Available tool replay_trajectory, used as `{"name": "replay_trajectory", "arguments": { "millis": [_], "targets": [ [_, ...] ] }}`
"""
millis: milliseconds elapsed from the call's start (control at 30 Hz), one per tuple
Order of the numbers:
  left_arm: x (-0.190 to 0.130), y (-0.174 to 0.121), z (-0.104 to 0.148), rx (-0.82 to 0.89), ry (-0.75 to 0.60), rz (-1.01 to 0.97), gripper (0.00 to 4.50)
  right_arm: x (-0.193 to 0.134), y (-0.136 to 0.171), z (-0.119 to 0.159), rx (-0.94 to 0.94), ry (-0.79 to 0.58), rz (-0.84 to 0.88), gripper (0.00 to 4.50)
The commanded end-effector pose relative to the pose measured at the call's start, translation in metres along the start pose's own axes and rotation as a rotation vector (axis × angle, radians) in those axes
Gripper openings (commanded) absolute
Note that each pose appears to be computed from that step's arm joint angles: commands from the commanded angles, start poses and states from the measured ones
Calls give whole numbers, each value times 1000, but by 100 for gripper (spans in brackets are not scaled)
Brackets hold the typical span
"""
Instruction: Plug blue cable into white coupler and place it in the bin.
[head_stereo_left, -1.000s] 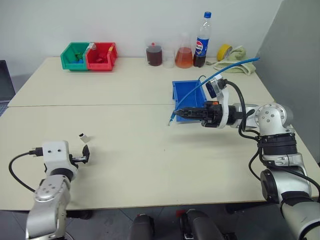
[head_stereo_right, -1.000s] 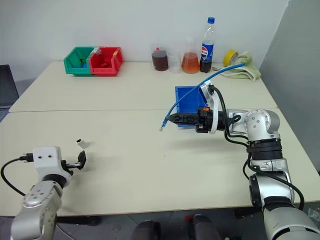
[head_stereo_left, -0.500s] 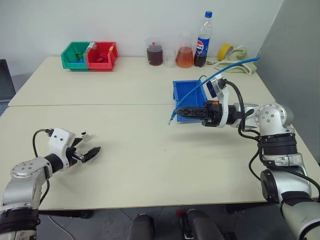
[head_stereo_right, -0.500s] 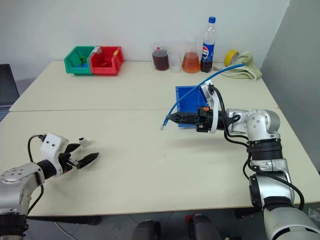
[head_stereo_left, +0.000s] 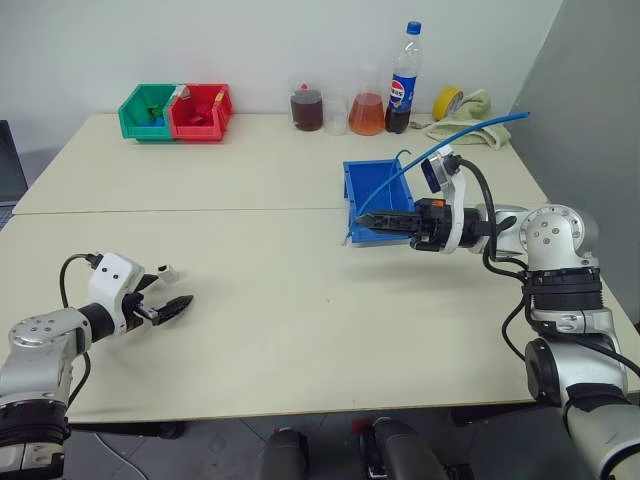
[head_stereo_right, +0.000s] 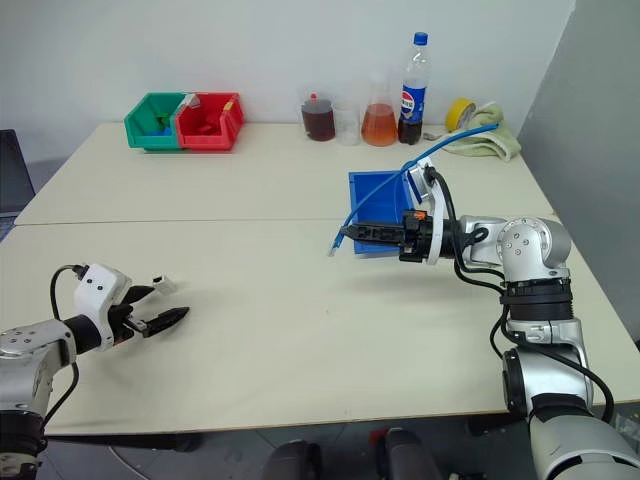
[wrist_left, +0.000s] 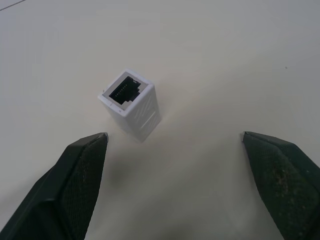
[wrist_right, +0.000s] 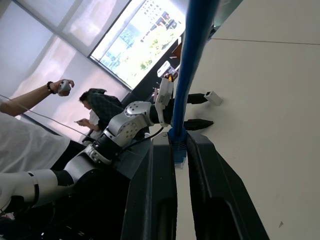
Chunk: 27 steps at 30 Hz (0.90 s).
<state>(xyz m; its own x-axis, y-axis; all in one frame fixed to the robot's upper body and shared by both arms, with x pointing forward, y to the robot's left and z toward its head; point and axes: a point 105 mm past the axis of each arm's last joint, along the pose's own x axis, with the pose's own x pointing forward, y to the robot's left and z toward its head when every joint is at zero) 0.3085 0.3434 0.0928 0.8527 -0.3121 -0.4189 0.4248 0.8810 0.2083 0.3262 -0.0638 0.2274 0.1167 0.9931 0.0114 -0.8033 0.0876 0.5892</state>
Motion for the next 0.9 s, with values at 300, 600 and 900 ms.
{"name": "replay_trajectory", "arguments": {
  "millis": [300, 600, 900],
  "targets": [
    [4, 27, 12, 85, 55, -79, 449, 4, 11, 12, -52, -8, 42, 8],
    [10, 22, 10, 108, 153, -210, 449, 1, 12, 13, -60, -17, 31, 8],
    [4, 29, 9, 138, 216, -211, 449, -3, 10, 11, -60, -32, 13, 8]
  ]
}}
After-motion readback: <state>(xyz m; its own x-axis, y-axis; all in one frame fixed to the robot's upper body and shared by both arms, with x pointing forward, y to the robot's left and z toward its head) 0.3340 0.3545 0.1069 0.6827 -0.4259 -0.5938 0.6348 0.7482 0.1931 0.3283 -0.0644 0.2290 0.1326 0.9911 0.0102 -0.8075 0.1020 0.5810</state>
